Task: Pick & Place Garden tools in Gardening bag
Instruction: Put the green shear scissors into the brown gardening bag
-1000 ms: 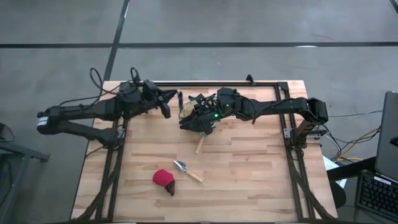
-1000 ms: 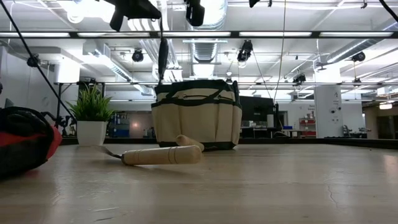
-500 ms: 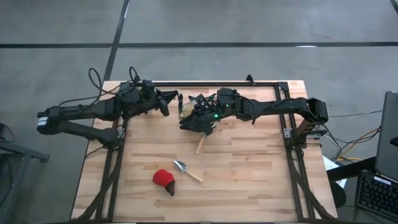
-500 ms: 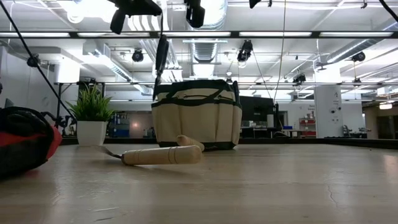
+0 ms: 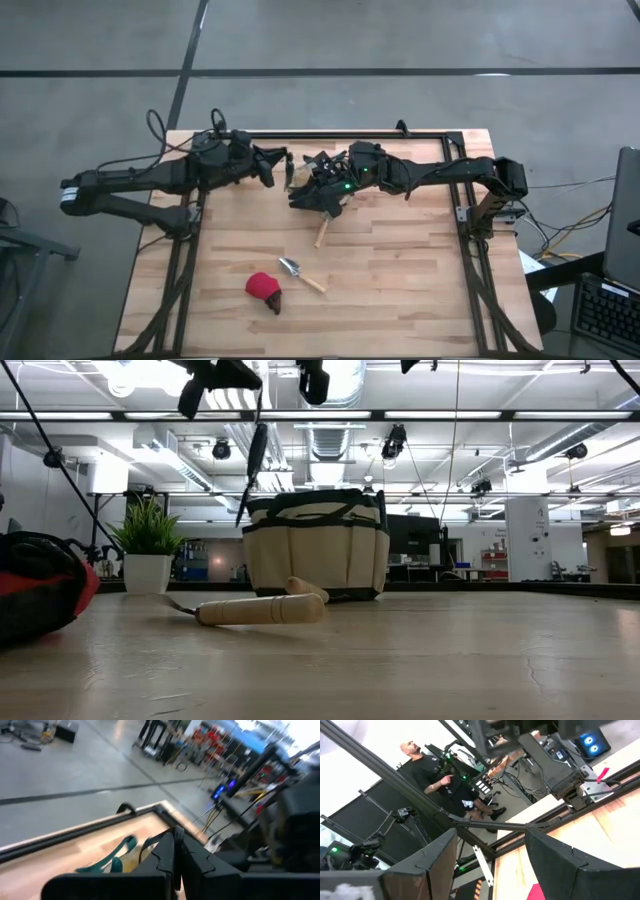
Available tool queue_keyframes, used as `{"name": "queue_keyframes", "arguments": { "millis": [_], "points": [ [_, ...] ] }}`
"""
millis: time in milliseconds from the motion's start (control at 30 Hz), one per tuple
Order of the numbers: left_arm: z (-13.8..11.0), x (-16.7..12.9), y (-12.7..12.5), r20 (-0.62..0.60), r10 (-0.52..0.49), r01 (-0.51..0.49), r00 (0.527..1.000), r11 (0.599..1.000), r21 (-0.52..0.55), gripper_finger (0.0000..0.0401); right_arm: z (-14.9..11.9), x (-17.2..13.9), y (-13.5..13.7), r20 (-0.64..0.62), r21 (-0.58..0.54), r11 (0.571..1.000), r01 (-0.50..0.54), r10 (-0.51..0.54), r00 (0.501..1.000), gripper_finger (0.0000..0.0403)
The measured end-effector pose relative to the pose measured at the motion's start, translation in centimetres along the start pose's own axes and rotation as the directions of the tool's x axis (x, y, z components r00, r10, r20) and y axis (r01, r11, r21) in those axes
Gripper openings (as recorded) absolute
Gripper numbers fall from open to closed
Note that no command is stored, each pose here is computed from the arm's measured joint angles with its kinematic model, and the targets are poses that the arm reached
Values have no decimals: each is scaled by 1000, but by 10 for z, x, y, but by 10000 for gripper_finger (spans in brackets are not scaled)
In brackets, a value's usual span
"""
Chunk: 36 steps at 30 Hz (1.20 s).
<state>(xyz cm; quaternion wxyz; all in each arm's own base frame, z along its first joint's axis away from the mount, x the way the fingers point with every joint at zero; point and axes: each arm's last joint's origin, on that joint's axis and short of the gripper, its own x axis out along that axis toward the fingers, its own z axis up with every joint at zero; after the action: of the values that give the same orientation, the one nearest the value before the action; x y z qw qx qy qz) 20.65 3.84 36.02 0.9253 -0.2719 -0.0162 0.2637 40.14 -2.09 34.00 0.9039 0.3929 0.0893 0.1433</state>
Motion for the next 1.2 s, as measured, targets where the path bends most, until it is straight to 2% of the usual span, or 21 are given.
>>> {"name": "queue_keyframes", "arguments": {
  "millis": [167,300,500,667,933,1100,1200],
  "points": [
    [4,0,-2,41,-19,16,999,998,53,13,0,0,0,0,-3,1000,0,0,1000,226],
    [-6,8,5,24,4,-6,1000,997,79,13,0,0,0,0,-2,1000,0,0,1000,226],
    [-25,16,12,86,-75,79,993,996,-35,13,-1,0,0,-2,1,1000,1,-1,1000,226],
    [-31,18,15,123,-98,111,987,988,-103,13,-1,0,0,-3,2,1000,0,0,1000,226],
    [-22,17,10,199,-150,175,968,978,-111,13,-1,0,0,-3,2,1000,-1,1,1000,226],
    [-31,23,12,168,-135,152,977,984,-95,13,0,0,0,-3,2,1000,-1,1,1000,226],
    [-33,28,11,167,-156,173,974,980,-95,13,0,0,0,-3,3,1000,-1,1,1000,226]
  ]
}}
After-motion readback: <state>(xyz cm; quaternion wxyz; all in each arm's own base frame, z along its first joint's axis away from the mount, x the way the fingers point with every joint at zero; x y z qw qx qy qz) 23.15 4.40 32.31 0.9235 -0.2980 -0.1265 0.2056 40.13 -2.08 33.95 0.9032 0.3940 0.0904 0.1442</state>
